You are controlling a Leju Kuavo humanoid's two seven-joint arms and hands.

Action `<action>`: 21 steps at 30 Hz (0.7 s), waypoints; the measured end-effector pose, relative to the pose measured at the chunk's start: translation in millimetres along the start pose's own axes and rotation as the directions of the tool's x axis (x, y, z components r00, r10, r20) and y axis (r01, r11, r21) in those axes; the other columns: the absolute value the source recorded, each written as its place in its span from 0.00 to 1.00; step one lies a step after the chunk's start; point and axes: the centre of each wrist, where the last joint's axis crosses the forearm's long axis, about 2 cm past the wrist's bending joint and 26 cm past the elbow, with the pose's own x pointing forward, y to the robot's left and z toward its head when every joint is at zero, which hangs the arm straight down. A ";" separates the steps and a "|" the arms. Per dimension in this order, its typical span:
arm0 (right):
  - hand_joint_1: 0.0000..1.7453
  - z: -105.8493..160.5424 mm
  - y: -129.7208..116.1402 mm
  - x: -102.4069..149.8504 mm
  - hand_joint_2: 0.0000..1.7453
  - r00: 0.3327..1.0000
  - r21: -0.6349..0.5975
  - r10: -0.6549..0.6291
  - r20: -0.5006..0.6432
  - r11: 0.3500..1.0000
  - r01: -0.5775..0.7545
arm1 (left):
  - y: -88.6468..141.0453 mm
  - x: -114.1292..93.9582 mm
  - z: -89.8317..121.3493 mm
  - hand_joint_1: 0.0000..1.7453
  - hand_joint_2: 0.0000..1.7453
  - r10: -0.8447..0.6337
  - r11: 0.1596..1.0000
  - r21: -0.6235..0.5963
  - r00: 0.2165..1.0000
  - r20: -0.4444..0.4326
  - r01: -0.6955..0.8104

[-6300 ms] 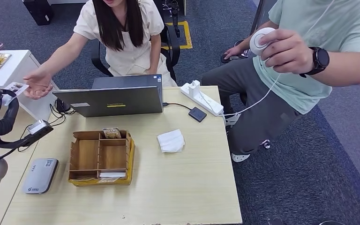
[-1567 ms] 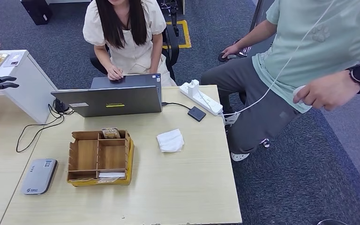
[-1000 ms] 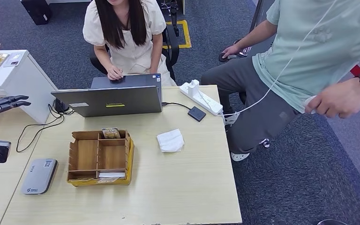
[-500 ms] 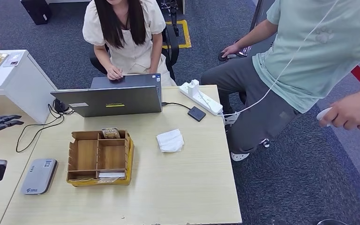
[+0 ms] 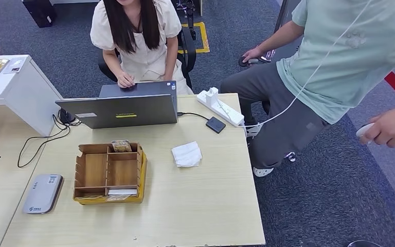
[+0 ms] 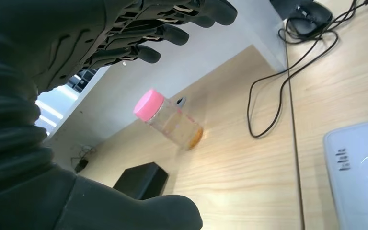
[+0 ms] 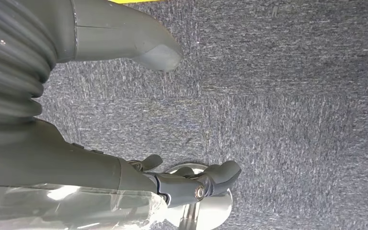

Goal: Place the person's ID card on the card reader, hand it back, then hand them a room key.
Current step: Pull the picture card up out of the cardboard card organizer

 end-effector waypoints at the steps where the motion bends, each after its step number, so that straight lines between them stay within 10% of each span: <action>1: 0.00 0.0 -0.1 -0.1 1.00 1.000 -0.001 -0.001 -0.001 1.000 0.001 | -2.0 -1.2 2.0 0.00 1.00 0.003 1.000 -0.004 1.000 -0.008 -0.003; 21: 0.00 -0.8 -2.0 0.2 1.00 1.000 -0.013 -0.006 -0.002 1.000 0.006 | -22.4 2.3 18.5 0.00 1.00 0.086 0.996 -0.022 0.996 -0.007 -0.086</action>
